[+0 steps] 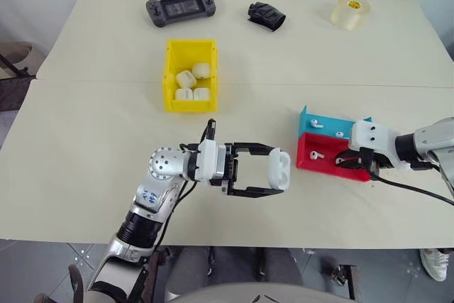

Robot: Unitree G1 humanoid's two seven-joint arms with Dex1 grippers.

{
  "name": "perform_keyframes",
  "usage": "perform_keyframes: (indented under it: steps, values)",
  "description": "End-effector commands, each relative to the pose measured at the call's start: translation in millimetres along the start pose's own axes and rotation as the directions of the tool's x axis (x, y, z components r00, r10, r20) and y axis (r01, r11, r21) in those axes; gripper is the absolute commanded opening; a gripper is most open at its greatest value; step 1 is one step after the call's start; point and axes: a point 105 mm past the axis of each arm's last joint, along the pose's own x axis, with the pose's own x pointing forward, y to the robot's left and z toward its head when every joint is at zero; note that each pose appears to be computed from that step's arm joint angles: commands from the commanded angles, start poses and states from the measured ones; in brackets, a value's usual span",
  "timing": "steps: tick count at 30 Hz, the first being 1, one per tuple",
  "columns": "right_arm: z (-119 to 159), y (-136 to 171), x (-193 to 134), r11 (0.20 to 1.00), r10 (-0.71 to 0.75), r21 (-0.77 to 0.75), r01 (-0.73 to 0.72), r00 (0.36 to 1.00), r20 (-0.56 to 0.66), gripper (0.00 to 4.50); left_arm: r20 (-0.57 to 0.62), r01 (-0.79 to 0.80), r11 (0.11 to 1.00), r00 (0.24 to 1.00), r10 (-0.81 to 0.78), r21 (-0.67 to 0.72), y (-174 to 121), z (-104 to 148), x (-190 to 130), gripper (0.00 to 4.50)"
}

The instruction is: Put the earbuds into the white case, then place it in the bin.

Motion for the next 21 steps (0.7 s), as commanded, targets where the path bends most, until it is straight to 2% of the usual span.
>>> perform_keyframes:
  steps: [1,4,7,9,11,13,18,20,21]
  values:
    - [21.9,-6.0,-21.7,0.997,-0.082,0.006,0.082,0.992,0.101,0.48,0.036,0.025,0.999,0.999,-0.026,0.028,2.3,9.4,1.5,2.78]
    - [39.3,-0.2,-30.0,0.996,-0.09,0.004,0.091,0.976,0.198,0.48,0.042,0.025,0.999,0.999,-0.027,0.031,4.5,9.0,1.3,2.78]
    - [71.9,9.8,-41.4,0.994,-0.11,0.056,0.095,0.909,0.403,0.48,0.078,0.025,0.999,0.997,-0.027,0.028,5.8,11.3,-0.2,2.78]
    - [93.6,14.3,-49.7,0.987,-0.149,0.13,0.092,0.825,0.545,0.48,0.11,0.016,1.0,0.994,-0.017,0.012,7.7,12.9,-1.8,2.78]
    - [116.8,23.8,-60.1,0.983,-0.166,0.176,0.058,0.695,0.699,0.48,0.137,0.003,1.0,0.991,-0.002,-0.007,10.7,13.6,-3.1,2.78]
    - [134.3,34.1,-67.7,0.982,-0.17,0.186,0.032,0.576,0.799,0.48,0.153,-0.012,1.0,0.988,0.013,-0.014,14.0,13.5,-6.0,2.78]
    - [152.4,48.2,-67.7,0.95,-0.285,0.311,-0.012,0.365,0.886,0.48,0.159,-0.026,0.999,0.987,0.033,-0.043,20.2,10.2,-9.1,2.78]
    - [158.7,54.1,-69.5,0.93,-0.345,0.365,-0.037,0.25,0.905,0.48,0.175,-0.036,0.998,0.984,0.045,-0.051,24.8,11.9,-6.9,2.78]
    - [160.6,57.1,-66.7,0.921,-0.365,0.386,-0.055,0.228,0.903,0.48,0.184,-0.04,0.998,0.982,0.049,-0.053,26.9,13.0,-6.2,2.78]
